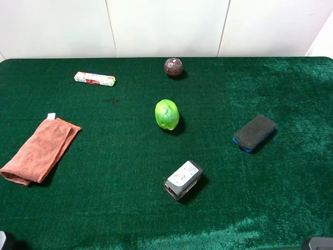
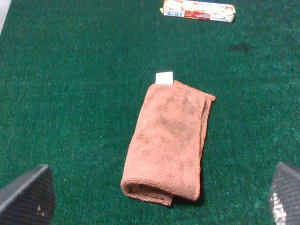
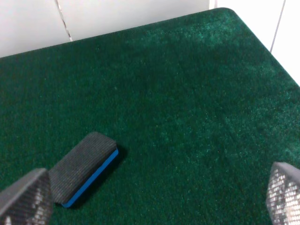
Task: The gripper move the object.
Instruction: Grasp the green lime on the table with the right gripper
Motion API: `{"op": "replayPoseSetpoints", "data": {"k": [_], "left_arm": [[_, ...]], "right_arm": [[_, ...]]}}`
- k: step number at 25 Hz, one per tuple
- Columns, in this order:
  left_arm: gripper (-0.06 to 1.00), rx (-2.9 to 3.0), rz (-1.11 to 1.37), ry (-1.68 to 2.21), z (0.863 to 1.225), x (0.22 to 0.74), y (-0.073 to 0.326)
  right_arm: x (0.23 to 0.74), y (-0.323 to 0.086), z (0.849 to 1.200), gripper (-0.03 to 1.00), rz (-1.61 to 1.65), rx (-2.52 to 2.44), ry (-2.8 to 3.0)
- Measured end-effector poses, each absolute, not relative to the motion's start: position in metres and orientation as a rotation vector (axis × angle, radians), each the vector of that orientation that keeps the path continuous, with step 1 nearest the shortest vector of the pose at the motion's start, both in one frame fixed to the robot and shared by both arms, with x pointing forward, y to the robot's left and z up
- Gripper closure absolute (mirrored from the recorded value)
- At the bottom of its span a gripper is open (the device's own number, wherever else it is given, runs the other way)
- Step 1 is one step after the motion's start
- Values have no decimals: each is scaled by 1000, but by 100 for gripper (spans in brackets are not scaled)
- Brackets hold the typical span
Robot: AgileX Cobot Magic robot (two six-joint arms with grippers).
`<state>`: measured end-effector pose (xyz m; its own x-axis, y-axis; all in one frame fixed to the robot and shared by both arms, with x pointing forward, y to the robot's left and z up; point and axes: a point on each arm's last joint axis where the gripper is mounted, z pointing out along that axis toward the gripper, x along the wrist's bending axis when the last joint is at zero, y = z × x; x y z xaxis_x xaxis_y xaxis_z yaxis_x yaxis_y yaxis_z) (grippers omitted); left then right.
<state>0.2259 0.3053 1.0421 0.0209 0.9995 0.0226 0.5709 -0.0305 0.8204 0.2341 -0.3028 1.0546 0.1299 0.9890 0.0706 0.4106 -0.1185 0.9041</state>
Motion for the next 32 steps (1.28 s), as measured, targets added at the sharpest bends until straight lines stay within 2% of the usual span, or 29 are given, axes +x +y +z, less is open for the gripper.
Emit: {"op": "replayPoseSetpoints", "data": {"k": [26, 32], "left_arm": [[2, 1671, 868, 1617, 1042, 226, 305], [2, 1671, 868, 1617, 1042, 226, 305]], "right_arm": [[234, -303, 1055, 27, 960, 1647, 1380], [248, -302, 1074, 27, 931, 1694, 1423]]}}
